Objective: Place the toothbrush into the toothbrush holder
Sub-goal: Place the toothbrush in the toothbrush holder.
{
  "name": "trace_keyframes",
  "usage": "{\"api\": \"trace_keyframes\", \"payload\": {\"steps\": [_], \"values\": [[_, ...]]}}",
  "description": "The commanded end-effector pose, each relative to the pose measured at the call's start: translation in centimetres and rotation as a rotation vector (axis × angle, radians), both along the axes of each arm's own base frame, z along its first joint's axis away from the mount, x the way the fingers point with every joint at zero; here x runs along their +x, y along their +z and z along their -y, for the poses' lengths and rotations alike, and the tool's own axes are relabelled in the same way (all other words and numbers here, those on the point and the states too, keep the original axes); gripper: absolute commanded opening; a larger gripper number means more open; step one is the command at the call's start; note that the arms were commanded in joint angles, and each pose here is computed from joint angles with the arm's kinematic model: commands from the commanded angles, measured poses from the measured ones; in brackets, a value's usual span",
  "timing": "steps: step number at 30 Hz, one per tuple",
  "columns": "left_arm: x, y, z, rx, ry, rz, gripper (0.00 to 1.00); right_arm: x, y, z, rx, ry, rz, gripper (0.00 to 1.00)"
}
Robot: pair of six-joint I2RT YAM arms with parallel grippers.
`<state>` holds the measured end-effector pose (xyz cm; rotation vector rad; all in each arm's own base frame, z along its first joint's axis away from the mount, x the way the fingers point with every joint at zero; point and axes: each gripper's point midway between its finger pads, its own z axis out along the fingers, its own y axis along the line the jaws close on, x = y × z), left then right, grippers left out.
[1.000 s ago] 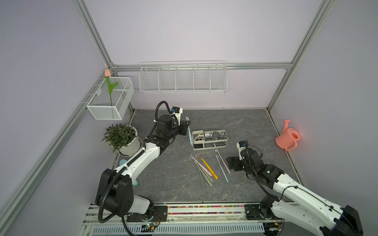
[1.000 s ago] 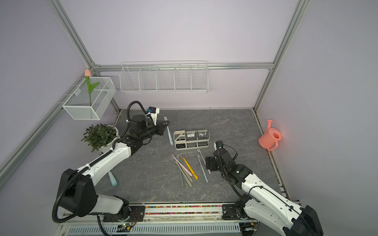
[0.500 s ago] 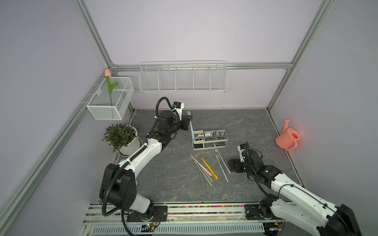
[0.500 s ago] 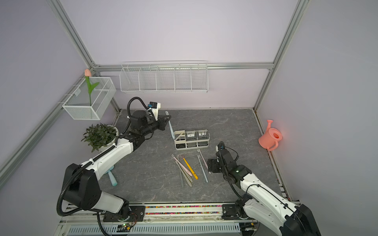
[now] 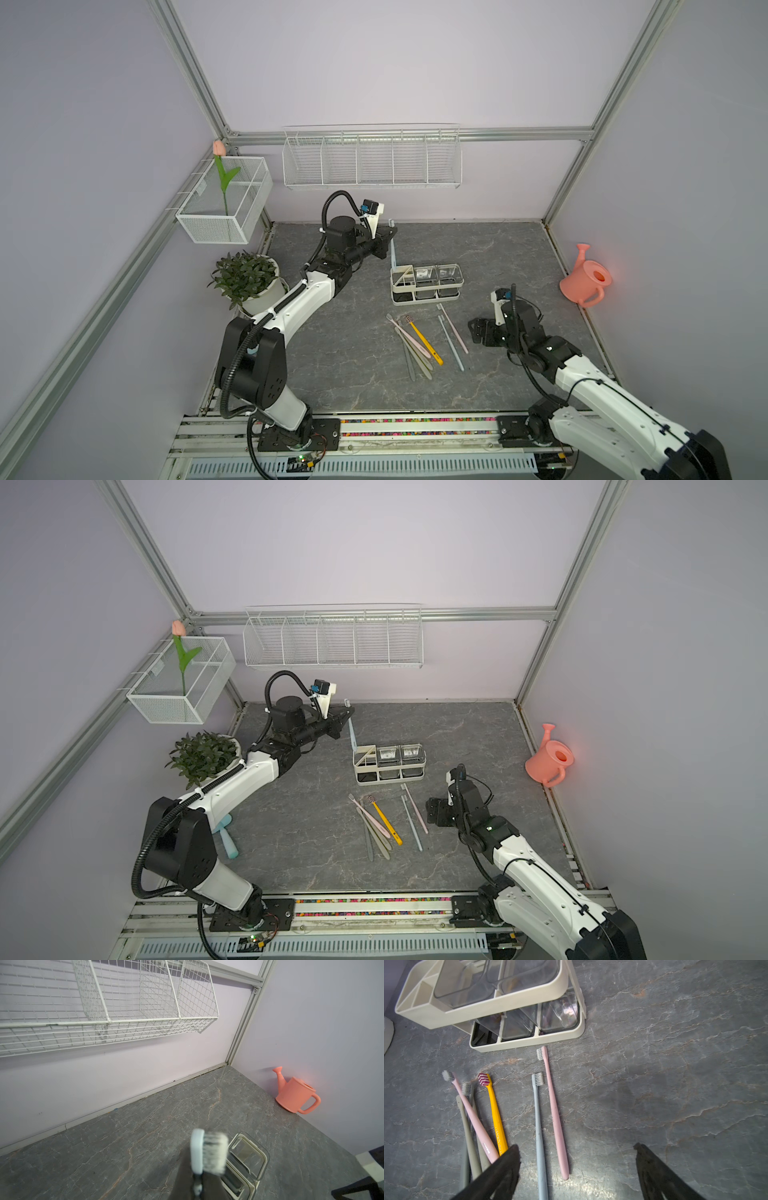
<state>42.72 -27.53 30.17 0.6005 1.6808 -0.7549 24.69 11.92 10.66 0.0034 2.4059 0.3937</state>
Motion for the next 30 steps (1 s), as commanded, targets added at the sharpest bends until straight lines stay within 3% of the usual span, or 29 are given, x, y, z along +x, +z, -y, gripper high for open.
{"api": "trace_keyframes", "payload": {"steps": [1, 8, 20, 26, 30], "values": [[-0.8, 2.4, 0.5, 0.002, -0.047, 0.118, 0.0, 0.0, -1.1, 0.2, -0.003, 0.002, -0.02, 0.89], [-1.0, 2.3, 0.7, 0.002, -0.068, 0.135, 0.0, 0.2, -3.1, 0.5, -0.011, -0.026, -0.101, 0.89], [-0.3, -1.1, 2.5, -0.018, -0.116, 0.088, 0.0, 0.0, -3.1, 0.7, 0.018, -0.035, -0.087, 0.89], [0.7, -3.8, 2.8, 0.046, -0.061, 0.088, 0.0, -0.4, -3.3, 0.9, 0.025, -0.036, -0.089, 0.89], [1.3, -4.0, 2.7, 0.031, -0.03, 0.099, 0.0, -0.3, -3.5, 0.6, 0.046, -0.023, -0.093, 0.89]]}}
